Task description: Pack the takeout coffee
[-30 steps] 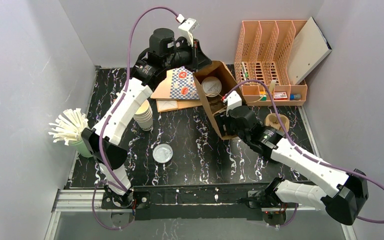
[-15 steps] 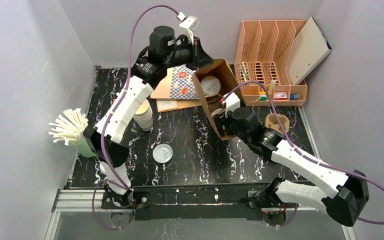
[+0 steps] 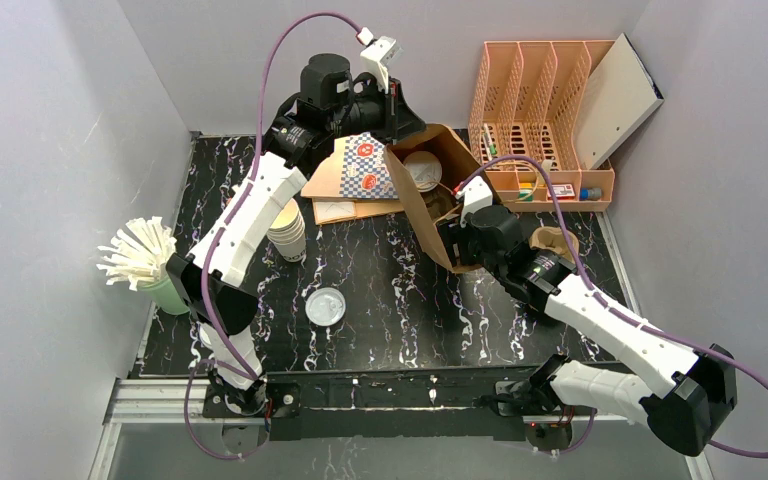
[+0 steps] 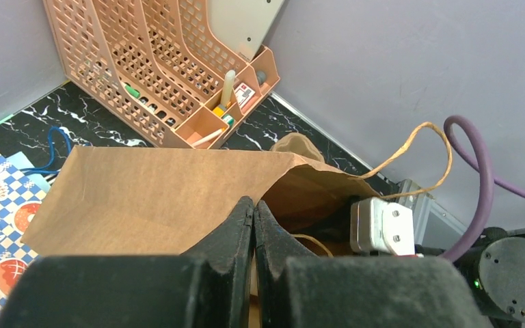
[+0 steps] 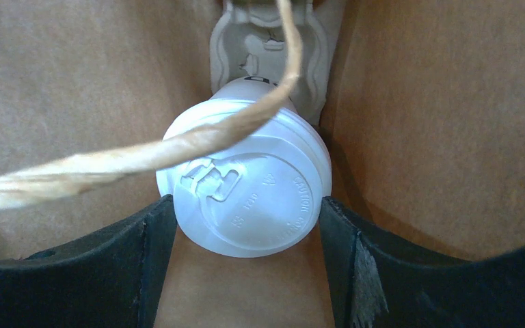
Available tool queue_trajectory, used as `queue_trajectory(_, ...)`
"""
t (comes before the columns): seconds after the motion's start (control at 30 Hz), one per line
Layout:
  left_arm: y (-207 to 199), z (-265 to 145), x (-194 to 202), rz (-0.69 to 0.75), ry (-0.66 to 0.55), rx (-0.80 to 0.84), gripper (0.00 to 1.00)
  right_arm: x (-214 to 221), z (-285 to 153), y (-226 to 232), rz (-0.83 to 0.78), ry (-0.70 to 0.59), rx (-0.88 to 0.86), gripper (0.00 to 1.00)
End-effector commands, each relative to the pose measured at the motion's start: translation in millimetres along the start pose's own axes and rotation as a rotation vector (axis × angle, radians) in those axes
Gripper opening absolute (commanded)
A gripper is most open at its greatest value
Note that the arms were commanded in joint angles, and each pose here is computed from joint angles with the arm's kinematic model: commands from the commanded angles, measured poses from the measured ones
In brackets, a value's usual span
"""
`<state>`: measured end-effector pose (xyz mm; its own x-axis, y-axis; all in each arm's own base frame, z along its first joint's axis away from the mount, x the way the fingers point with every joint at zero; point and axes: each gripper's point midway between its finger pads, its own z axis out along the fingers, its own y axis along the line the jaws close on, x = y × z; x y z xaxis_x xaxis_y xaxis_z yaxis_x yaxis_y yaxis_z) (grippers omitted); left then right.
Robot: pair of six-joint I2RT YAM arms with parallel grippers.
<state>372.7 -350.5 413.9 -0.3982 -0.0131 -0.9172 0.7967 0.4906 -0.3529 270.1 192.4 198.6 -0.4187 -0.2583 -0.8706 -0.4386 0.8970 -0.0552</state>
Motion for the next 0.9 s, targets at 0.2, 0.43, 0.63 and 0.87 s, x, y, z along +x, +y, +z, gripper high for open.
queue_trajectory(0.2, -11.4, -30.9, -11.5, 0.097, -0.017, -0.027, 0.02, 0.1, 3.3, -0.6, -0.021, 0.054, -0.013, 0.54)
queue_trajectory(0.43, 15.9, -34.6, -21.8, 0.06, -0.033, -0.205, 0.22, -19.2, 6.5, 15.1, -0.054, 0.08, -0.092, 0.53)
queue_trajectory(0.63, 21.7, -50.9, -49.1, 0.085, -0.115, -0.302, 0.6, -22.5, 10.0, 19.8, -0.047, 0.092, -0.107, 0.54)
queue_trajectory(0.87, 38.7, -70.7, -29.1, -0.221, -0.119, -0.487, 0.76, -23.2, 13.8, 18.3, -0.056, 0.101, -0.097, 0.54)
